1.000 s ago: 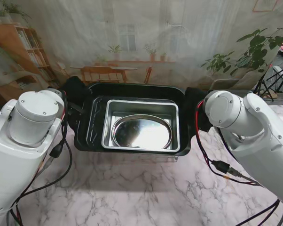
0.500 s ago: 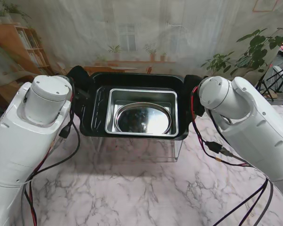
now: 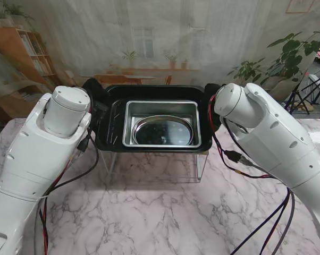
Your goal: Stack the baking trays onto the shelf
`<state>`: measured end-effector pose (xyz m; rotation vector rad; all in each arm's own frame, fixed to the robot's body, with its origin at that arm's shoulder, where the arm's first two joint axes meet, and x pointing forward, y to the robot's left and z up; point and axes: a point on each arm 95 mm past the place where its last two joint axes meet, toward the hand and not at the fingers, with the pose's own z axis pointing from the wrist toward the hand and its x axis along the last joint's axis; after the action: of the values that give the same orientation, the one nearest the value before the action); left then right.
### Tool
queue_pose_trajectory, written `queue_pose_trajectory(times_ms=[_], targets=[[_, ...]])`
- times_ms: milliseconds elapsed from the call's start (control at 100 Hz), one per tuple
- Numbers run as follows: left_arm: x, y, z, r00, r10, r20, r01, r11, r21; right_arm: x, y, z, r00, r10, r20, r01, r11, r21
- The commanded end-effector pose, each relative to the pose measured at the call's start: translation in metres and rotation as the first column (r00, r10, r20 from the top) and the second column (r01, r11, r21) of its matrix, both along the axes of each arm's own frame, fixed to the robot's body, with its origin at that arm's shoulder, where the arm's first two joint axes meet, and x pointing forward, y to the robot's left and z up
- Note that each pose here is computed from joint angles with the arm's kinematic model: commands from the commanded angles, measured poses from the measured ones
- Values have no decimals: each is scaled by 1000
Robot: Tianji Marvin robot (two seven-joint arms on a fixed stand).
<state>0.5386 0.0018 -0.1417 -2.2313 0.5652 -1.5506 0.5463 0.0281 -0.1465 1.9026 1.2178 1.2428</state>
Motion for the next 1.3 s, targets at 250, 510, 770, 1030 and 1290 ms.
queue_pose_trajectory(times_ms=[250,510,770,1030,1290], targets=[[17,-36,-10,999,-51,-7,51,996,-72,3,38,-20,999,48,-24,-48,999,16],[23,-35,-22,999,-26,-33,22,995,-99,5,34,-34,999,27,-43,-26,999,21],[20,-27,-28,995,-52,-82,43,993,-109,4,28,-42,995,14,-97,-15,1000,-9],[17,-21,-27,993,-60,-99,43,984,-172,2,21,-47,996,-24,-84,23,1000,-5],[14,-7,-18,998,-42,-52,33,988,-154,-4,5,-39,998,-59,7,58,997,42]])
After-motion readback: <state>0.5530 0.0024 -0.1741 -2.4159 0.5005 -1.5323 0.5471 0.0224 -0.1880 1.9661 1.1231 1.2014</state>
